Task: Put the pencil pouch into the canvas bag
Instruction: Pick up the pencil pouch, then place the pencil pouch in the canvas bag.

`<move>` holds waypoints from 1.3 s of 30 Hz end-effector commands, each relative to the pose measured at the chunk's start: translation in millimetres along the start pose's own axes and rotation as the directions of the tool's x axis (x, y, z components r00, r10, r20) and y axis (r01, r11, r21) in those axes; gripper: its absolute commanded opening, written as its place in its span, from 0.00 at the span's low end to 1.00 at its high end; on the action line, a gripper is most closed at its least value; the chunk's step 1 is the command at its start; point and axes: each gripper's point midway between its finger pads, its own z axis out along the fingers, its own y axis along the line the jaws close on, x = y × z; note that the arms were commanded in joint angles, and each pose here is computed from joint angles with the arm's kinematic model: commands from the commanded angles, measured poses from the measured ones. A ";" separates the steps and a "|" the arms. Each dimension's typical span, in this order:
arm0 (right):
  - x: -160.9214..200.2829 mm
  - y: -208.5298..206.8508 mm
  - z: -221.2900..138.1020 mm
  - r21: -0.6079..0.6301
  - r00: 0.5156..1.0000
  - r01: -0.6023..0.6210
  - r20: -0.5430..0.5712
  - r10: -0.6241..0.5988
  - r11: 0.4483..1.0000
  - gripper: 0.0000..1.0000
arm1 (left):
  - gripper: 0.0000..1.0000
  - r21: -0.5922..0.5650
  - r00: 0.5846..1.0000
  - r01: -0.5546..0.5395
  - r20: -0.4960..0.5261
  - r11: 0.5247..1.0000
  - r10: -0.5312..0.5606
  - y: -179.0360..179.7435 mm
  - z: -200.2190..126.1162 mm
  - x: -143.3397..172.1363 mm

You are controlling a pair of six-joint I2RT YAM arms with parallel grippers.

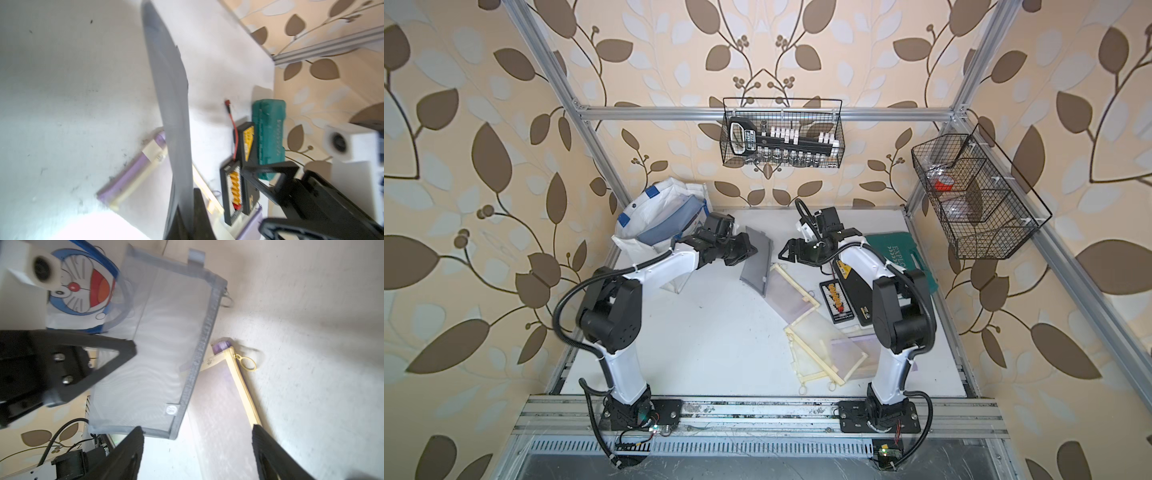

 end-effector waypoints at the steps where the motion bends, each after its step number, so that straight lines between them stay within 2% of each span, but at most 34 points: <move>1: 19.8 2.8 -18.6 0.030 1.000 0.017 -0.020 -0.017 0.999 0.89 | 0.00 0.039 0.982 -0.186 -0.020 0.982 0.187 -41.4 -67.0 11.3; 5: 21.7 18.1 -41.9 0.026 0.999 0.046 0.007 -0.046 0.999 0.95 | 0.00 -0.050 0.932 -0.361 0.029 0.931 0.362 -55.9 -132.4 7.1; 9: 20.4 33.5 -55.7 0.007 0.997 0.068 0.025 -0.068 0.998 0.98 | 0.00 -0.282 0.823 -0.515 0.099 0.809 0.559 -52.3 -204.3 -28.4; 13: 19.0 48.6 -60.3 -0.007 0.996 0.089 0.023 -0.089 0.996 0.99 | 0.00 -0.512 0.742 -0.507 0.150 0.694 0.653 -29.2 -257.7 -80.9; 15: 18.1 55.0 -62.0 -0.010 0.995 0.100 0.022 -0.100 0.995 0.99 | 0.00 -0.620 0.689 -0.484 0.166 0.618 0.705 -20.5 -277.1 -105.0; 18: 17.3 62.5 -65.1 -0.016 0.994 0.111 0.022 -0.111 0.994 0.99 | 0.00 -0.711 0.622 -0.463 0.165 0.529 0.765 -13.6 -292.8 -135.5; 20: 18.0 64.8 -67.7 -0.017 0.993 0.114 0.022 -0.114 0.993 0.99 | 0.00 -0.767 0.603 -0.453 0.111 0.454 0.790 -4.8 -289.2 -154.7; 24: 21.1 65.5 -71.5 -0.014 0.993 0.115 0.020 -0.114 0.993 0.99 | 0.00 -0.846 0.538 -0.441 0.016 0.298 0.843 3.3 -286.1 -183.1; 28: 22.6 66.3 -73.5 -0.017 0.994 0.109 0.021 -0.109 0.994 0.99 | 0.00 -0.870 0.485 -0.468 -0.104 0.157 0.868 23.4 -260.1 -202.7; 31: 20.1 66.7 -73.7 -0.014 0.994 0.110 0.025 -0.110 0.994 0.99 | 0.00 -0.861 0.501 -0.495 -0.173 0.117 0.848 46.2 -234.4 -207.6; 33: 19.2 67.6 -72.9 -0.015 0.994 0.110 0.018 -0.110 0.994 0.99 | 0.00 -0.852 0.518 -0.512 -0.205 0.109 0.830 63.1 -216.9 -204.5; 39: 10.3 70.2 -72.8 -0.016 0.993 0.114 0.025 -0.113 0.993 0.99 | 0.00 -0.815 0.561 -0.558 -0.234 0.154 0.794 103.1 -175.3 -182.4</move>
